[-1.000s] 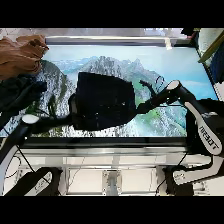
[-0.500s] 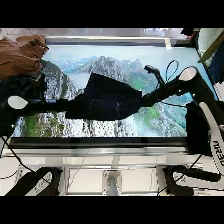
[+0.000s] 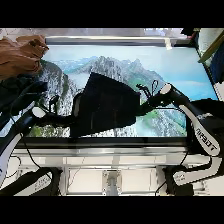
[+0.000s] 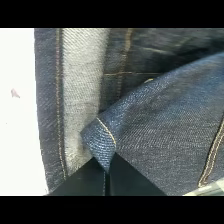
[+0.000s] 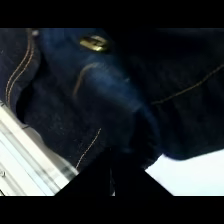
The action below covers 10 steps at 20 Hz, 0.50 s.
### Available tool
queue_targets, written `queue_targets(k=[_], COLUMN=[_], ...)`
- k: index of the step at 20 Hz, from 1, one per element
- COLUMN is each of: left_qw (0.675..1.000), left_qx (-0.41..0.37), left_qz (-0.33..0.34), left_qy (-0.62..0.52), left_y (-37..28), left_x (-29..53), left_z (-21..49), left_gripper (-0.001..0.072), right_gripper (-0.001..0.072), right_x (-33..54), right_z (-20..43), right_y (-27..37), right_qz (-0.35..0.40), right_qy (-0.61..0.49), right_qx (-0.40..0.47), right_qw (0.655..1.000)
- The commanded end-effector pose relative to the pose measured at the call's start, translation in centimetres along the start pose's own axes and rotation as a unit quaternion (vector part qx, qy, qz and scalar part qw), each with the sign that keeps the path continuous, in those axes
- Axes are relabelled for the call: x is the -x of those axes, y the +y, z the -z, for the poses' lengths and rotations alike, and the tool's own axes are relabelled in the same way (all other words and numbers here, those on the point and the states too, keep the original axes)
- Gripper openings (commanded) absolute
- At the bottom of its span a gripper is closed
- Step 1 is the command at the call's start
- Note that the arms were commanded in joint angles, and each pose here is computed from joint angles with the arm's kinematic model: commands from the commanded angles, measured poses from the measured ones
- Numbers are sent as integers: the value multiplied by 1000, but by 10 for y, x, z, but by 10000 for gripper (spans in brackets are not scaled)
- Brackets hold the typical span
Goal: Fold the clothes and pants, and hang the long-sleeved shirts on hangers.
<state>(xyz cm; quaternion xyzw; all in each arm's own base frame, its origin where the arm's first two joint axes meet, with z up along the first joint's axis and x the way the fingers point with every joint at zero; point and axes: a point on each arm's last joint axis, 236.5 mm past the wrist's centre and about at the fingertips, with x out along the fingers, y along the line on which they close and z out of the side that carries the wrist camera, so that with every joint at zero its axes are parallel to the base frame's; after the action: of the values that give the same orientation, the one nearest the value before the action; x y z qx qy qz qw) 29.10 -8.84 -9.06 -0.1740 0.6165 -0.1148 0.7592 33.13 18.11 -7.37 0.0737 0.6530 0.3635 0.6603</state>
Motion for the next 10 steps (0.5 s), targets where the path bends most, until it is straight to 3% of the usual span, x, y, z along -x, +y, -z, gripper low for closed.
queue_targets(k=[1, 2, 3, 6, 10], left_qw=[1000, 1000, 1000, 1000, 997], left_qx=[7, 6, 8, 24, 66], left_qz=[-4, -2, 4, 17, 14], left_qy=[-2, -7, -11, -4, 29], left_y=[4, 2, 0, -2, 9], left_x=[-6, 1, 12, 51, 45], left_z=[-1, -5, -9, 6, 76], left_gripper=[324, 571, 615, 614, 613], right_gripper=[95, 215, 247, 246, 246], right_x=[-5, 0, 8, 49, 116], right_z=[13, 21, 28, 36, 29], right_y=[3, 8, 14, 8, -21], right_qz=[-17, -28, -39, -21, 36], right_qy=[27, 40, 52, 34, -67], right_qx=[-17, -18, -18, -20, -48], right_qw=[999, 999, 998, 999, 996])
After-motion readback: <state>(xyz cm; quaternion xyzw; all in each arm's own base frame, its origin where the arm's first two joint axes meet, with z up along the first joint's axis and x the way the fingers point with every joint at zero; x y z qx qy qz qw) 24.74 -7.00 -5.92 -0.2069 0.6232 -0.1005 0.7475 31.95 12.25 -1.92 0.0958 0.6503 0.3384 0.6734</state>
